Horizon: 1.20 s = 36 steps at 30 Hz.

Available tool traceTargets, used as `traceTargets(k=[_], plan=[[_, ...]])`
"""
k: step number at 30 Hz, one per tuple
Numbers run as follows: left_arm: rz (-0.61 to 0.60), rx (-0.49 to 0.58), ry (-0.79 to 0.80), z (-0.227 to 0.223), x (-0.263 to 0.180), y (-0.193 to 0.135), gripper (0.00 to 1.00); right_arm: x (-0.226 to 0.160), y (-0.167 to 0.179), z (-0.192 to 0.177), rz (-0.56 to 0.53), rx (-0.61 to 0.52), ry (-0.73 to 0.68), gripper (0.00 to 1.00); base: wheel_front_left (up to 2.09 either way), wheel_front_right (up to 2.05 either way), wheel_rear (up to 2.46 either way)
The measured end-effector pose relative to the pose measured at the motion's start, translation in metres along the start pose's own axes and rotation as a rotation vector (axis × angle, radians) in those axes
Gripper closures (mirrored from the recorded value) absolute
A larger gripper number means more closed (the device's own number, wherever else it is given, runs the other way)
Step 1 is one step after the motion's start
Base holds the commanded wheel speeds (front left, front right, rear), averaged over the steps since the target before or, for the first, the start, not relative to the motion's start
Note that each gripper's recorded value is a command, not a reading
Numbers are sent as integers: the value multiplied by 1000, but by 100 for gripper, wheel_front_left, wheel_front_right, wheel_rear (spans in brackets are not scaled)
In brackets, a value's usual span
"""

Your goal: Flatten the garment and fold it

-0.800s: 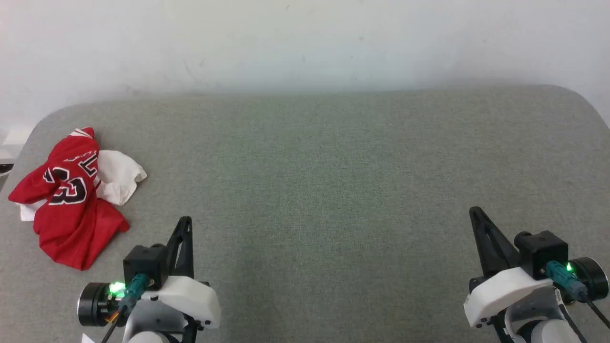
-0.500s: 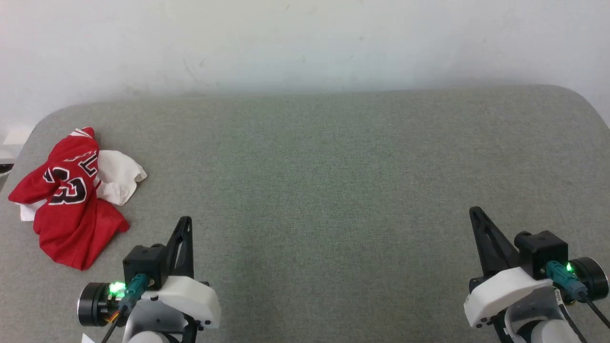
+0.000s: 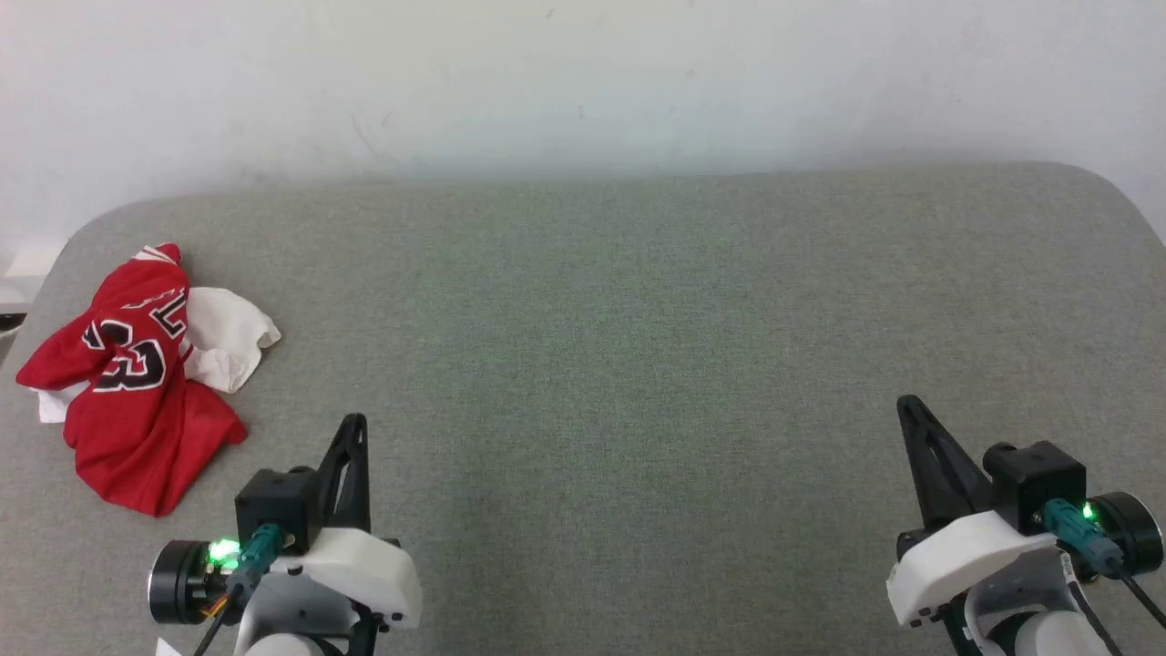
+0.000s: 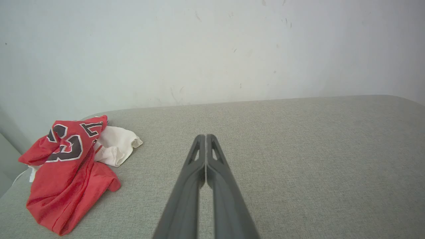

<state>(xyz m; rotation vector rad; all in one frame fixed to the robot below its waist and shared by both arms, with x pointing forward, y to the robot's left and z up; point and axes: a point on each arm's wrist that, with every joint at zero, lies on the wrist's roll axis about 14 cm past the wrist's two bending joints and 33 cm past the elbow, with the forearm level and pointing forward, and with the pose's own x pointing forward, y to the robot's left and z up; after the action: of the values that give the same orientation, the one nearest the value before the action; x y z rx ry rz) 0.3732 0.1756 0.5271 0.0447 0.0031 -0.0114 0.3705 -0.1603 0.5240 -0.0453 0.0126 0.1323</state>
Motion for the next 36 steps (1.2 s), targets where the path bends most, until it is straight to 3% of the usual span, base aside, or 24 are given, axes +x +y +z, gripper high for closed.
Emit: traceTargets(k=[21, 22, 36], plan=[[-1, 0, 1, 0, 0, 0, 100, 0, 0, 0, 0, 0, 1, 100, 0, 0, 0], [-1, 0, 1, 0, 0, 0, 0, 0, 0, -1, 0, 0, 2, 0, 0, 0, 0], [-7, -9, -8, -1, 0, -3, 0, 0, -2, 1, -4, 20, -15, 0, 0, 0, 0]])
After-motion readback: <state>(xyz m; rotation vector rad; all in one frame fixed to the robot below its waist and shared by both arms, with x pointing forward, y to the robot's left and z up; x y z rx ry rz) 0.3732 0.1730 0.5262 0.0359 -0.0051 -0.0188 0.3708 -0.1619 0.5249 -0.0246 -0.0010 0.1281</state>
